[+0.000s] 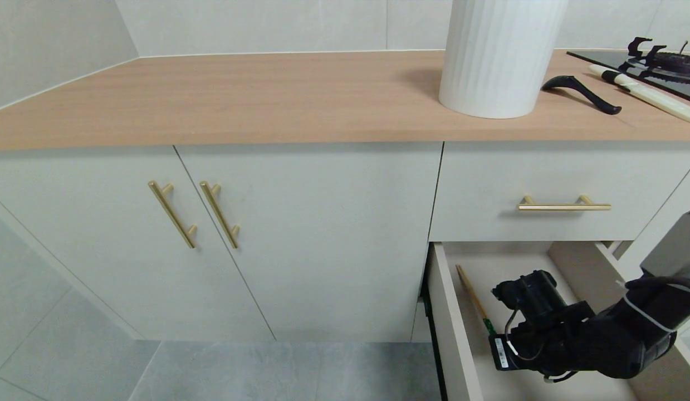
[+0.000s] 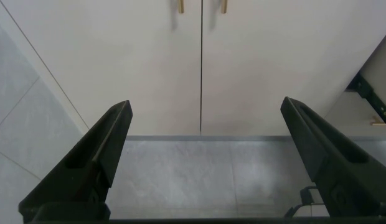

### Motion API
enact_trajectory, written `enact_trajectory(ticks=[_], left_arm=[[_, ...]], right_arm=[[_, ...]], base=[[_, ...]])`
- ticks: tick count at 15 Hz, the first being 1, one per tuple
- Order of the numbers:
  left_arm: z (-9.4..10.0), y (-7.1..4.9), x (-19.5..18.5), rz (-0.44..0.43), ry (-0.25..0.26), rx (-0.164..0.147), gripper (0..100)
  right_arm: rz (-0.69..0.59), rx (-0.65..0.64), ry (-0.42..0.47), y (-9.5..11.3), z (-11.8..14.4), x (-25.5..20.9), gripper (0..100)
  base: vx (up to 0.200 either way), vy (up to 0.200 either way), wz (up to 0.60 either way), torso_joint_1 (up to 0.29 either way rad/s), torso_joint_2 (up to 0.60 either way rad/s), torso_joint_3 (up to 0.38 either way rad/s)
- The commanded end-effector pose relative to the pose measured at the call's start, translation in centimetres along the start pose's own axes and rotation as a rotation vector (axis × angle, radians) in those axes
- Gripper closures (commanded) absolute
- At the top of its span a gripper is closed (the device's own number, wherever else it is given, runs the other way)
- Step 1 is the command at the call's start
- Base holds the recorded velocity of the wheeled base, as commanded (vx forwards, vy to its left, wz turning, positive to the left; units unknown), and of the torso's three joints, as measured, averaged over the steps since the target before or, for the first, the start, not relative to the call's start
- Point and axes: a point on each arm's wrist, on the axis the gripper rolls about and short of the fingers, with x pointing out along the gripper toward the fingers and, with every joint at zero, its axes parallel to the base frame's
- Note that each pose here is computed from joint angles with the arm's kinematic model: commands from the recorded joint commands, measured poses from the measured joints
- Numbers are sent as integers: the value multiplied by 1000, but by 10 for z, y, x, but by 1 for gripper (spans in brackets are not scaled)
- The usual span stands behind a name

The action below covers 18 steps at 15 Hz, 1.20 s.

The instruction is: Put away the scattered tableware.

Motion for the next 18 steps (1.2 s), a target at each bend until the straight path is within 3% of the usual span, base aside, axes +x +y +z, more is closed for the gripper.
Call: enact_trajectory(ticks=[1,5,6,11,15,16,18], left_arm=[[0,0,0,1,0,0,0],[0,0,0,1,0,0,0],[0,0,0,1,0,0,0],[0,0,0,1,-1,0,0],[0,0,0,1,0,0,0],[0,0,0,1,0,0,0],[0,0,0,1,0,0,0]], right_arm=[[-18,-6,54,-1,-10,15,100],[-18,8,47,-1,-9,14,100],[-17,8,46,-1,-9,14,0],[-8,11,23,-1,-6,7,0],[81,44,-121,0,11,-46,0],[94,66,-206,-6,21,-71,0],[88,75,-271,-16,27,-113,0]], base=[[0,0,0,0,0,0],[0,0,0,0,0,0],[0,0,0,0,0,0],[0,0,0,0,0,0],[0,0,0,0,0,0],[0,0,0,0,0,0],[0,0,0,0,0,0]])
